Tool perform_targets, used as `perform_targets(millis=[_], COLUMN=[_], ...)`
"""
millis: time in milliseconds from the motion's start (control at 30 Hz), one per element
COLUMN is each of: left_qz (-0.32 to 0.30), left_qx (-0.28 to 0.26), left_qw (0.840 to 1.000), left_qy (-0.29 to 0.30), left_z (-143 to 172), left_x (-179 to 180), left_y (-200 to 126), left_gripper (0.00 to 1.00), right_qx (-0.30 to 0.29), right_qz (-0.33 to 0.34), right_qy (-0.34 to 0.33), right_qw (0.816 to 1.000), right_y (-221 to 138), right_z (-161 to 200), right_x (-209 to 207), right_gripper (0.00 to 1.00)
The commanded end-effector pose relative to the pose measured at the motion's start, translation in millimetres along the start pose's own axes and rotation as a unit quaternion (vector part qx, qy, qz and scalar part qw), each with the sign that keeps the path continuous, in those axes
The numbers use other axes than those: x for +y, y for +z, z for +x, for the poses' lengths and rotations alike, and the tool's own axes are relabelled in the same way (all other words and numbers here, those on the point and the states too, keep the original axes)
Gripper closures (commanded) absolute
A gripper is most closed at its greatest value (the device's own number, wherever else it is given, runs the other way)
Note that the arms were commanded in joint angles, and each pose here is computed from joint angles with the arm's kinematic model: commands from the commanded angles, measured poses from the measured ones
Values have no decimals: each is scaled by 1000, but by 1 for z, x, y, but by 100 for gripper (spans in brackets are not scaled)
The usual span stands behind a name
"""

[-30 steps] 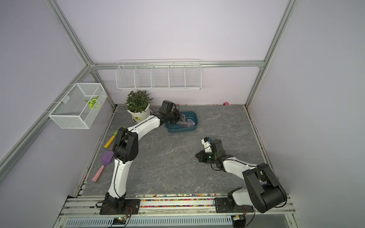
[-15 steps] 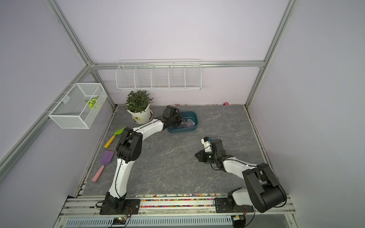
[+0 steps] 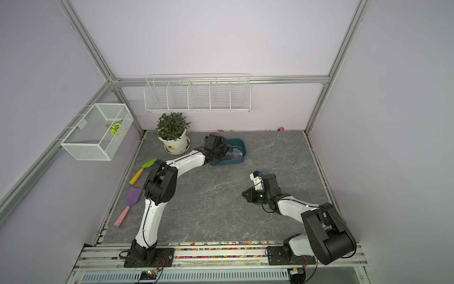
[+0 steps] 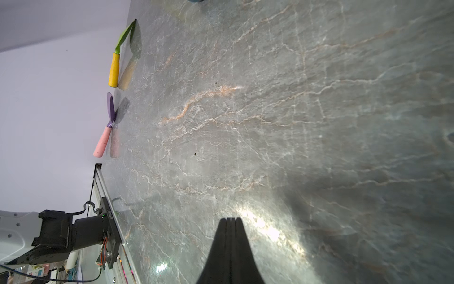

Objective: Put the scattered rulers into the storage box
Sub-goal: Place the ruler in the storage box.

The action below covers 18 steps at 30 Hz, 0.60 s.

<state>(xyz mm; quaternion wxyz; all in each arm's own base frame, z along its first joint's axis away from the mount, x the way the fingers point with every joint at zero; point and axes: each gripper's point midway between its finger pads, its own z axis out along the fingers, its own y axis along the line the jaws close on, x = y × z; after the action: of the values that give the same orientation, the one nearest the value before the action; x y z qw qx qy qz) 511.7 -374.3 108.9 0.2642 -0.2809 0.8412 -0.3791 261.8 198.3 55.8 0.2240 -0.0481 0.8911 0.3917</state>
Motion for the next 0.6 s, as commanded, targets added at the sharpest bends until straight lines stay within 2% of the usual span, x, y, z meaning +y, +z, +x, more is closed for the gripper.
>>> perform_targets(millis=[0, 100, 233, 300, 367, 433, 467, 533, 567], left_qz=[37, 42, 43, 54, 75, 92, 99, 109, 112], left_qx=[-26, -33, -53, -62, -79, -117, -144, -190, -201], left_qw=[998, 997, 994, 990, 982, 964, 948, 904, 884], left_qy=[35, 57, 80, 118, 157, 222, 266, 368, 407], left_z=[-9, -9, -13, -13, -12, -8, -6, 3, 6], left_x=[-42, -53, -58, -63, -70, -76, -79, -79, -72], left_y=[-30, -45, -74, -93, -116, -145, -163, -189, -197], left_gripper=[23, 16, 6, 2, 1, 0, 0, 0, 0], right_qx=[-4, -7, -14, -22, -37, -65, -89, -157, -202], right_qz=[-8, -4, 3, 9, 28, 74, 110, 201, 248], right_qy=[0, -5, -11, -19, -31, -48, -57, -61, -51], right_qw=[1000, 1000, 1000, 1000, 998, 994, 988, 965, 946], right_y=[-3, -5, -9, -15, -24, -42, -54, -85, -105], right_z=[-1, -2, -7, -14, -23, -40, -53, -79, -94], right_x=[2, 3, 5, 9, 12, 12, 9, -6, -14], right_gripper=[95, 94, 87, 83, 75, 64, 59, 47, 36])
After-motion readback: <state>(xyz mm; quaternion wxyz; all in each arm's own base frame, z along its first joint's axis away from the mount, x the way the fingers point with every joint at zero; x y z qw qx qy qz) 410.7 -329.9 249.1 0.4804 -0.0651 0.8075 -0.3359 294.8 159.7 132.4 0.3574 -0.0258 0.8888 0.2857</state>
